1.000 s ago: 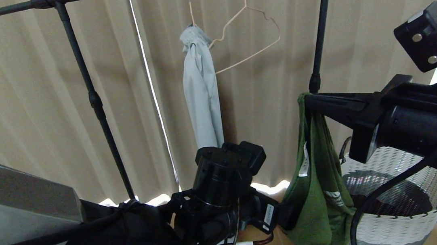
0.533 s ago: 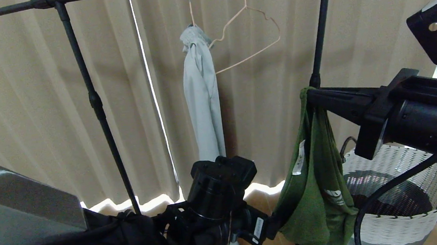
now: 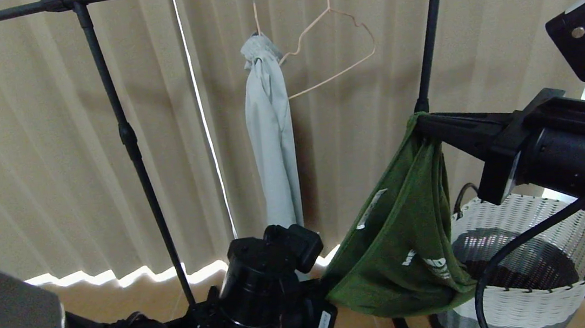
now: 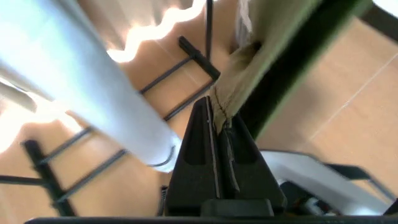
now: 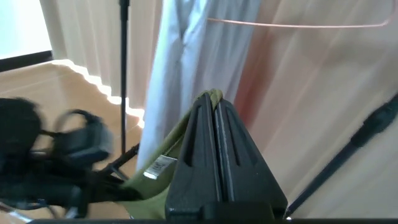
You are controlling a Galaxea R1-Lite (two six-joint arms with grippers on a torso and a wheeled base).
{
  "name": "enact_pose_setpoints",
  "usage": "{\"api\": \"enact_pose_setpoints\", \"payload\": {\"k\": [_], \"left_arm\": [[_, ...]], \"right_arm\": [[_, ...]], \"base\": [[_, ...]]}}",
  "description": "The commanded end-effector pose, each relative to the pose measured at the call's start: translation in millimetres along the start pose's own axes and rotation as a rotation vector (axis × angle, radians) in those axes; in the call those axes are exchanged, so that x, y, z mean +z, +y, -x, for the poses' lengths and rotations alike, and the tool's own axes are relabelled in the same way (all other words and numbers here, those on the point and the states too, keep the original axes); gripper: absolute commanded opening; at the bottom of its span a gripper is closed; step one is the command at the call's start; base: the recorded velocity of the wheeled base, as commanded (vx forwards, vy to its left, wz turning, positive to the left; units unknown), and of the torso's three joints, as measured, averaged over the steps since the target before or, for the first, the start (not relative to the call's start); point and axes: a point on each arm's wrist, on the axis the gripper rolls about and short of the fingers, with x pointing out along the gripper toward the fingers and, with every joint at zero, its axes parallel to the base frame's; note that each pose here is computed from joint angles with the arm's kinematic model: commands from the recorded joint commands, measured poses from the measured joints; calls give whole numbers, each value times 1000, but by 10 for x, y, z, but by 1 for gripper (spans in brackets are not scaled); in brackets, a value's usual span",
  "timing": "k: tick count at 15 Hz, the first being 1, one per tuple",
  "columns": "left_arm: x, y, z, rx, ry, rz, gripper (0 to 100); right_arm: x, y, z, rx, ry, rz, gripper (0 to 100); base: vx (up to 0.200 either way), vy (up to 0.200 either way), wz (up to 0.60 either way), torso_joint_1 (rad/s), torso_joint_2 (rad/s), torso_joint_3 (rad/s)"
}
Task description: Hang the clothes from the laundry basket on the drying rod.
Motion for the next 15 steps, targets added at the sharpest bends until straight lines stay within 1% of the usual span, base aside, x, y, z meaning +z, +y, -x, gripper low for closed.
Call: {"api": "enact_pose_setpoints", "payload": {"k": [1, 2, 3, 4, 5, 7, 8, 10, 11, 12, 14, 15], "left_arm": [[51, 106, 415, 25, -94, -41, 0], [231, 227, 703, 52, -168, -26, 0], [353, 258, 842, 59, -202, -21, 0], [553, 343, 1095, 83, -238, -8, 0], [725, 388, 1285, 97, -272, 1, 0], [996, 490, 1594, 136, -332, 10, 0], [1113, 569, 1706, 173, -358, -2, 0], [1329, 718, 1832, 257, -426, -43, 0], [1450, 752, 1907, 279, -469, -54, 0], [1534, 769, 1944, 290, -495, -59, 0], [1698, 781, 1968, 299, -526, -73, 0], [1729, 778, 1915, 297, -522, -80, 0]], "right_arm": [[-19, -73, -18, -33, 8, -3, 0], [-19, -104, -17, -47, 8, -23, 0], [-11, -106, -13, -49, 5, -29, 0], [13, -112, -9, -52, -12, -36, 0], [47, -116, -8, -56, -45, -40, 0], [135, -125, -1, -63, -126, -49, 0], [172, -129, 3, -65, -153, -53, 0], [251, -162, 5, -79, -187, -56, 0], [287, -203, 4, -95, -200, -57, 0], [315, -237, 5, -110, -209, -57, 0], [345, -319, -3, -146, -219, -57, 0], [317, -361, -18, -165, -208, -55, 0]], "base": [[0, 0, 0, 0, 0, 0], [0, 0, 0, 0, 0, 0], [0, 0, 0, 0, 0, 0], [0, 0, 0, 0, 0, 0], [0, 0, 0, 0, 0, 0], [0, 0, 0, 0, 0, 0], [0, 0, 0, 0, 0, 0], [0, 0, 0, 0, 0, 0], [0, 0, 0, 0, 0, 0], [0, 0, 0, 0, 0, 0], [0, 0, 0, 0, 0, 0], [0, 0, 0, 0, 0, 0]]}}
